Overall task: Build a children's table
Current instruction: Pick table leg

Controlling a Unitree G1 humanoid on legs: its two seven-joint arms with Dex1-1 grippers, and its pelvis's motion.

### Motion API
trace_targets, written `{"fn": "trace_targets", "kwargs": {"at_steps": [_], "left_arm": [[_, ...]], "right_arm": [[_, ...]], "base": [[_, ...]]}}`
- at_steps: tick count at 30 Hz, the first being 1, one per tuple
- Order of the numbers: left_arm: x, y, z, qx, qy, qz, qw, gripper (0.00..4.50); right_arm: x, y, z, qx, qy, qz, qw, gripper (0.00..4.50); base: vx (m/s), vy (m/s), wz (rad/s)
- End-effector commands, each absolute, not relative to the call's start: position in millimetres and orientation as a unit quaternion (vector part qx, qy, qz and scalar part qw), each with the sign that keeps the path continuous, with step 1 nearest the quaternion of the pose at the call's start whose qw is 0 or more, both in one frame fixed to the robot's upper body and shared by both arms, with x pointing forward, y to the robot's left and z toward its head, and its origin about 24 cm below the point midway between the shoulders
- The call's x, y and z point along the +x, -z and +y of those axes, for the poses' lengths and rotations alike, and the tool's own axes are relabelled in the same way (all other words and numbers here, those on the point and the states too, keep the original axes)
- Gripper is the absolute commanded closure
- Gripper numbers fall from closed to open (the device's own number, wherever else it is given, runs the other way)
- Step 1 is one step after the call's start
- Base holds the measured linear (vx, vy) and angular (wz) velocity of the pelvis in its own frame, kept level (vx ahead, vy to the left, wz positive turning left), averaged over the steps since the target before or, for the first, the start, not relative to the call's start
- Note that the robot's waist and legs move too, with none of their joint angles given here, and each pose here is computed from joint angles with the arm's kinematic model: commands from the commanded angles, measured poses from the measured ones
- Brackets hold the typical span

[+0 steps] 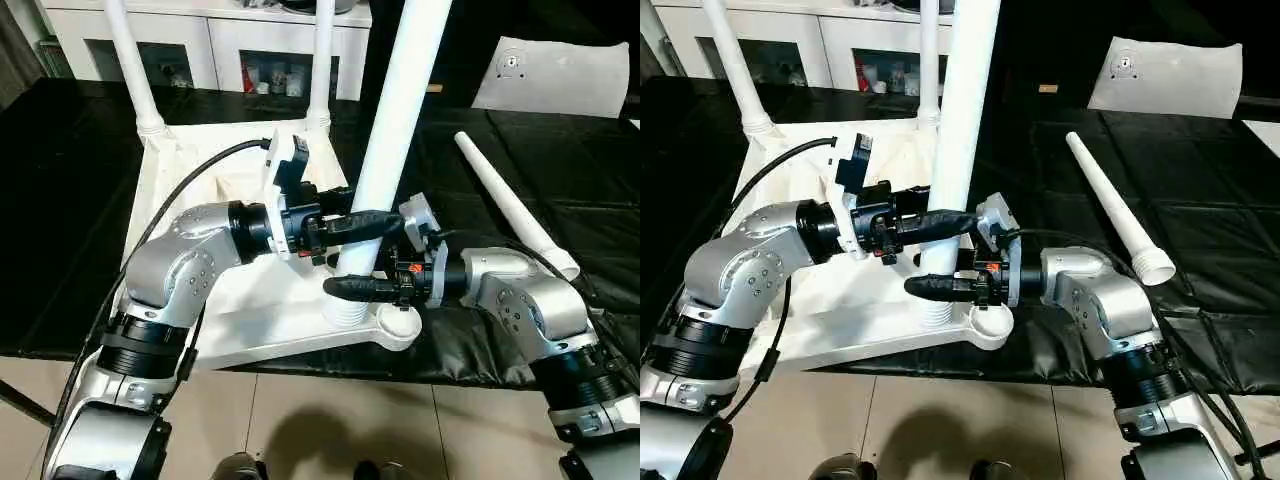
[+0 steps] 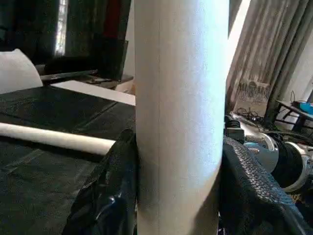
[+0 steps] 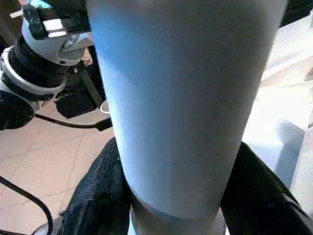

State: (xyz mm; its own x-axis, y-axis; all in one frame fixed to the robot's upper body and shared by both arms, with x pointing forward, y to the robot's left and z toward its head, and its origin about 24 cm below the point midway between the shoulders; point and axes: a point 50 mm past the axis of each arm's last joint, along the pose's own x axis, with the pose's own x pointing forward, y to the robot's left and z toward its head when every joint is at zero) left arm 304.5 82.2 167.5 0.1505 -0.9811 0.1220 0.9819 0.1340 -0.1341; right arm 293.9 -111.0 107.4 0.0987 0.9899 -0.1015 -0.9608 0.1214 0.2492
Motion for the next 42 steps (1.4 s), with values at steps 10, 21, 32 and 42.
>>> {"fn": "trace_targets", "kwargs": {"at_steps": [10,21,32,42], "left_arm": [[299,-193,67,-0.208,0.654,-0.043,0.726,1.57],[307,-199,79,-0.272,0.543,-0.092,0.789,0.65],[338,-170,110,-0.138,0.360,-0.044,0.922,0.40],[310,-181,74,-0.062,0.505,-0.061,0.859,0.40]], "right_arm": [[298.0,-108,-109.4,0.074,-0.632,0.099,0.765,2.58],[307.1,-112,-105.9,0.155,-0.537,0.050,0.828,2.58],[298.9,-106,-100.4,0.125,-0.509,0.041,0.851,2.58],[301.1,-94,-100.1,0.056,-0.484,0.067,0.871,2.58]], "base": [[0.000,0.000,0.00],[0.000,0.000,0.00],[0.000,0.000,0.00],[0.000,0.000,0.00]]}}
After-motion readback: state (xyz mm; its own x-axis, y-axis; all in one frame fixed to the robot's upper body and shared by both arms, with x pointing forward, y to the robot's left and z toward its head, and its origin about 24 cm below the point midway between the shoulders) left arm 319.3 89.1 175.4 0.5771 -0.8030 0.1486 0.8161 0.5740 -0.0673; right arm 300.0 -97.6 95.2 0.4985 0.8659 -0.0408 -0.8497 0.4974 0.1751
